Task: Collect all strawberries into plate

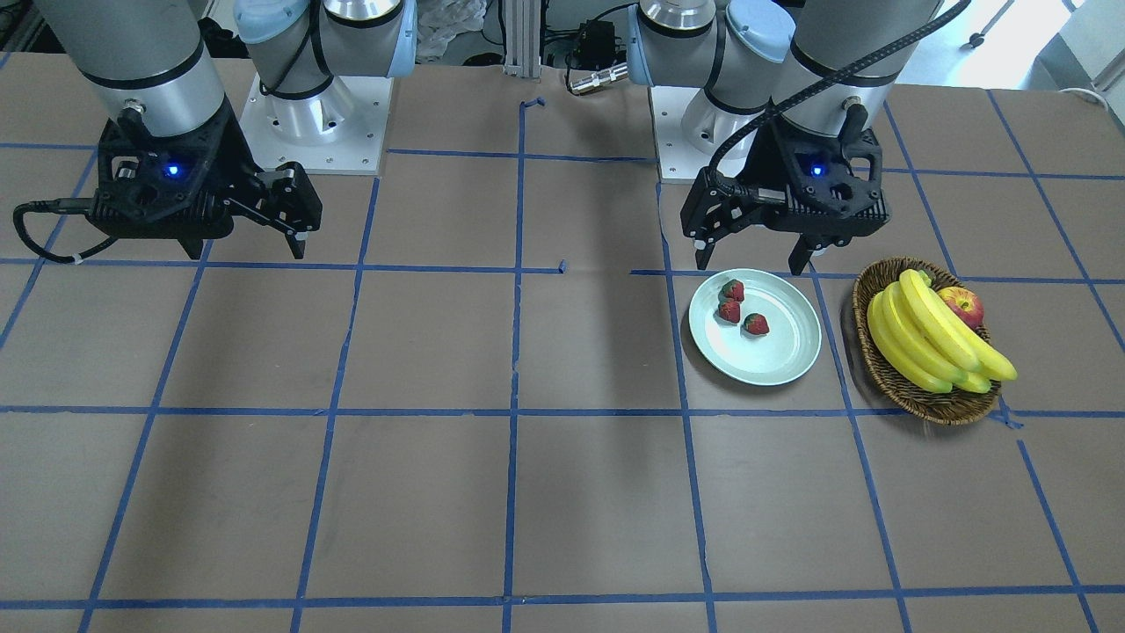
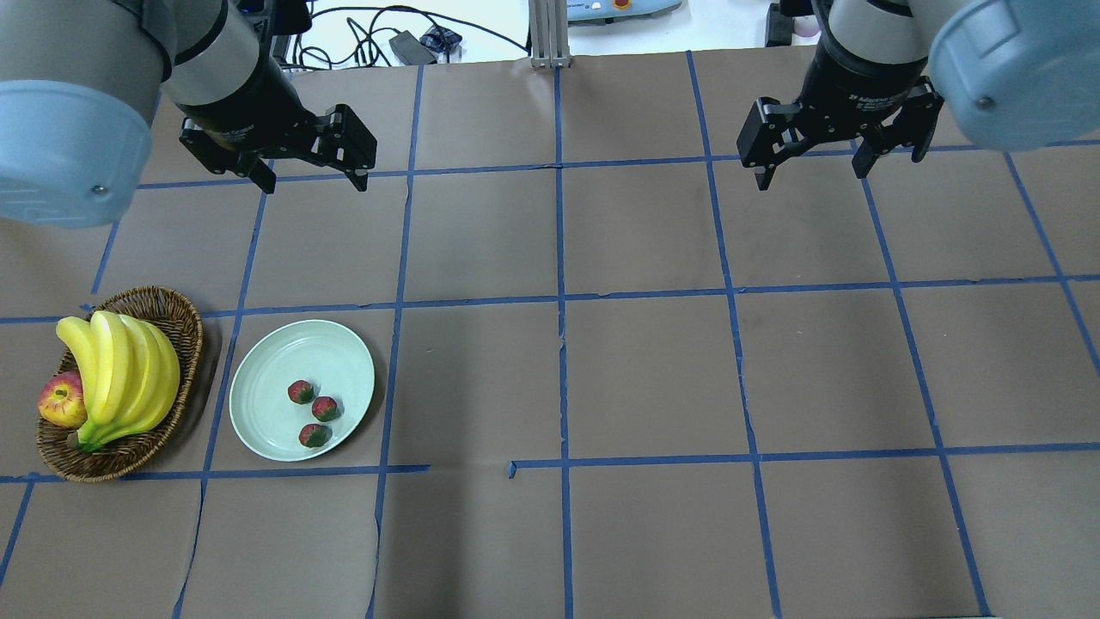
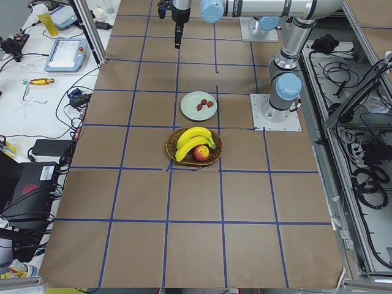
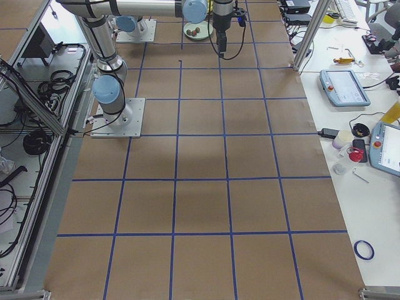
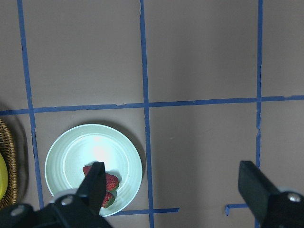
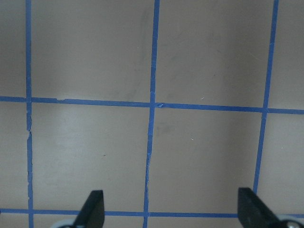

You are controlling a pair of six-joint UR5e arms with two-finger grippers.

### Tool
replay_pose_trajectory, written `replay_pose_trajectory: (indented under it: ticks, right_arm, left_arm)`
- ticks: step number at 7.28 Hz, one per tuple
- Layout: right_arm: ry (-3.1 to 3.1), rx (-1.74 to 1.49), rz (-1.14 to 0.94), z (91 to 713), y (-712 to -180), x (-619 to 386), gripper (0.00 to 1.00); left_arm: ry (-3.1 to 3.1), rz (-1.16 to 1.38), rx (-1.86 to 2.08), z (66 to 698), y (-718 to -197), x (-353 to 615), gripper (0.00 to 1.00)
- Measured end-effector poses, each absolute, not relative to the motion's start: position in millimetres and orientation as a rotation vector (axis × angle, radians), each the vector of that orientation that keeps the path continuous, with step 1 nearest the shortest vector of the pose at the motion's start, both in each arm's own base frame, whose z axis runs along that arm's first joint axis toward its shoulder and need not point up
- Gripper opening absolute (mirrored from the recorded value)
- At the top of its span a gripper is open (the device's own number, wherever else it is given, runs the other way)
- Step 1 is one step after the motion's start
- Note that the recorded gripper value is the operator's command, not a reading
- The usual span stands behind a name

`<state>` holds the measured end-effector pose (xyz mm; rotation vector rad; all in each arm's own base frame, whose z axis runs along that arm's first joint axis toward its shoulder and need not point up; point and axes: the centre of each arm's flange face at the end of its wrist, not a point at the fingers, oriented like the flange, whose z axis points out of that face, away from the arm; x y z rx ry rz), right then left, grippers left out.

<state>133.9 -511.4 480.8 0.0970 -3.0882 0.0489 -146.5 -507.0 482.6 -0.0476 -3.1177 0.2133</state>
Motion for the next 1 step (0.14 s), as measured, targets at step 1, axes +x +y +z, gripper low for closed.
replay_pose_trajectory:
  ticks: [1]
  right_arm:
    - [-3.088, 0.097, 0.047, 481.0, -511.2, 134.0, 1.00]
  left_arm:
    - [-3.122, 0.210, -0.050, 481.4, -507.2, -146.2, 1.00]
